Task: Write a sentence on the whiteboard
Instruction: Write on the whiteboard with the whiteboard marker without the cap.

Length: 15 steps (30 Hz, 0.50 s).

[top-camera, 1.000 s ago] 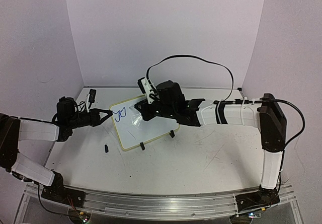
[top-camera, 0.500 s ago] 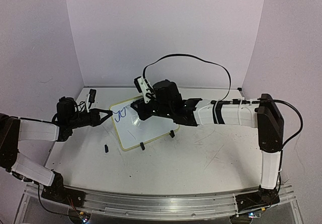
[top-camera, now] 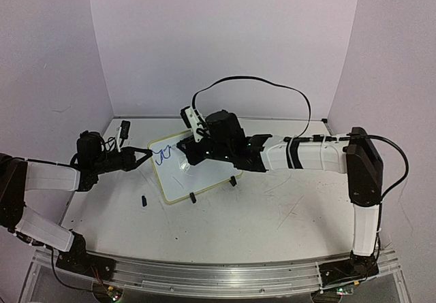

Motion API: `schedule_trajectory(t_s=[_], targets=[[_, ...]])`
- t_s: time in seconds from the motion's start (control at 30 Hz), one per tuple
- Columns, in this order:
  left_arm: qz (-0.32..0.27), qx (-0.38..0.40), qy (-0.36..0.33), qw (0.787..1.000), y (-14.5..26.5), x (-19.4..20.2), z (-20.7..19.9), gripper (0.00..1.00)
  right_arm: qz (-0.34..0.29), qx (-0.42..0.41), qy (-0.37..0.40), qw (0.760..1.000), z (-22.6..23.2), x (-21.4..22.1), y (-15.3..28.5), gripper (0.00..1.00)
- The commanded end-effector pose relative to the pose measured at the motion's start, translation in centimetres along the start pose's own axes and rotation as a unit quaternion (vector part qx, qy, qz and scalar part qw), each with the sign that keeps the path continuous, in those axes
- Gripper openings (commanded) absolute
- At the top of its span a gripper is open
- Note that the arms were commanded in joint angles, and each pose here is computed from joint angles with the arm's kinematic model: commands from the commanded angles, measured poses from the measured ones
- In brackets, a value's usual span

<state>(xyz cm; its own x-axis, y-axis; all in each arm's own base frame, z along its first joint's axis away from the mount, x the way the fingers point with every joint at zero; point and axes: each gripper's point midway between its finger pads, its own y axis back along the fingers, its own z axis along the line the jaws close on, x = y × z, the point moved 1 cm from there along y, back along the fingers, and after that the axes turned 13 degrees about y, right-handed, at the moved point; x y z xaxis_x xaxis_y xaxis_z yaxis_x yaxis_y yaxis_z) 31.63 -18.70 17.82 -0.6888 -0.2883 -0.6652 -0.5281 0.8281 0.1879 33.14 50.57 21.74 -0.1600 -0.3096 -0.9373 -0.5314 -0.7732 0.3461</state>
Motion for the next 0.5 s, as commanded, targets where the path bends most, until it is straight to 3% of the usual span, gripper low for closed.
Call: schedule_trajectory(t_s=[0.0,0.47], targets=[[-0.018,0.027,-0.029,0.999,-0.2,-2.2,-1.8,0.0,-0.002,0.01,-0.004,1.0,-0.1,-0.3,0.6,0.0],[-0.019,0.029,-0.03,0.999,-0.1,-2.3,-1.9,0.0,0.003,0.044,-0.003,0.999,-1.0,0.2,1.4,0.0]])
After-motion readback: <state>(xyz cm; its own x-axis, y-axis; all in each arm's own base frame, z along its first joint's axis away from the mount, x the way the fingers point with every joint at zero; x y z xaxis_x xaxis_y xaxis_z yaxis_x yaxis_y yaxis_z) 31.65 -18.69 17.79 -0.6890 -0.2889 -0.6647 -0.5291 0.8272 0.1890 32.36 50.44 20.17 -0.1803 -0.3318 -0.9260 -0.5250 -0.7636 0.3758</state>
